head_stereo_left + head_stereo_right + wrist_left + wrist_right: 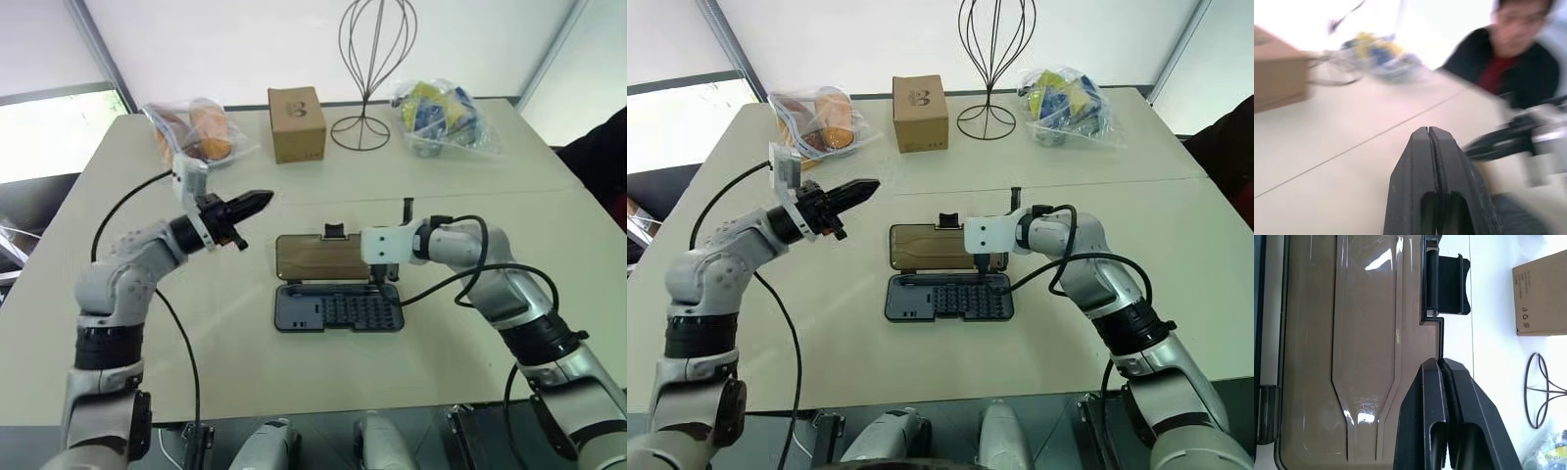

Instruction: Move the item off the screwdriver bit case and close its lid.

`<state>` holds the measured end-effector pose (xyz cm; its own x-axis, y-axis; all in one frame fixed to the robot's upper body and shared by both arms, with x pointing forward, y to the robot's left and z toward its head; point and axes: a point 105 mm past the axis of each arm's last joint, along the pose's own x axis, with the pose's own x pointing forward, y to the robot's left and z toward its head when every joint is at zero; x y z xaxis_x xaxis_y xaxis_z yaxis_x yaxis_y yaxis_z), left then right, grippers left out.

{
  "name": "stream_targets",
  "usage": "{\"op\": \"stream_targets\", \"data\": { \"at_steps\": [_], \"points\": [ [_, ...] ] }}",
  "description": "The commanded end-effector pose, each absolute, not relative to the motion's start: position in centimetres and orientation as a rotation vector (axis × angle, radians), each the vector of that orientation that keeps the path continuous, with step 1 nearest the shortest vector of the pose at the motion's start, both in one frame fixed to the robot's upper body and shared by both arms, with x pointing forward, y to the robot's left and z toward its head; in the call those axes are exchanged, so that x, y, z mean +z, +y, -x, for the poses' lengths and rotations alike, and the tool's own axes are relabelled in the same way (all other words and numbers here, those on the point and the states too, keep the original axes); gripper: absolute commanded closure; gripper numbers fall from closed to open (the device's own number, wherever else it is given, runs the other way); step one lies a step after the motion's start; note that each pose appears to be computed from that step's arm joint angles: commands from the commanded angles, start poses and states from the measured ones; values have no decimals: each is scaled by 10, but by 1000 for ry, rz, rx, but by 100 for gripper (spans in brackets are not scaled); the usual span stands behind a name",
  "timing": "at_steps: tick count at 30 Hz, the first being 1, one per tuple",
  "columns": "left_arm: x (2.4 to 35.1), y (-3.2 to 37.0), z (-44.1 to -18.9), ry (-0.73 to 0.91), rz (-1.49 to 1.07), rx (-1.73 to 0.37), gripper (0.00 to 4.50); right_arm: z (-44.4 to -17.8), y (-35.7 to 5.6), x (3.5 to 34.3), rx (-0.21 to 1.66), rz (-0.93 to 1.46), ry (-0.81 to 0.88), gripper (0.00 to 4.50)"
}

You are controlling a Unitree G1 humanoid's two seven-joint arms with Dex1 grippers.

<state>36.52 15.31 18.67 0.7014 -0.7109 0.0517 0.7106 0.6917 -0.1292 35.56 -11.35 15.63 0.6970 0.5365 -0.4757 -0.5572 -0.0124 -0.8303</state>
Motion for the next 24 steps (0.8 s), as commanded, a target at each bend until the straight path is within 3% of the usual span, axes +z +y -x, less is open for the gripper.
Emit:
{"op": "stream_targets", "data": {
  "at_steps": [1, 6, 10, 15, 18, 21, 24],
  "points": [
    [165, 160, -388, 18, -12, -709, 450, -353, -108, 170, 849, 1342, -38, 445],
    [123, 146, -401, 106, -90, -766, 450, -353, -108, 169, 844, 1343, -38, 445],
    [97, 125, -389, 202, -61, -958, 450, -354, -108, 170, 837, 1341, -37, 445],
    [92, 111, -382, 222, 24, -1070, 450, -353, -108, 172, 829, 1323, -36, 445],
    [92, 109, -388, 219, 37, -1054, 450, -349, -106, 174, 839, 1296, -36, 351],
    [91, 109, -389, 217, 37, -1052, 450, -345, -107, 184, 827, 1253, -30, 196],
    [93, 108, -388, 206, 39, -1070, 450, -333, -117, 217, 807, 1108, 8, 41]
  ]
}}
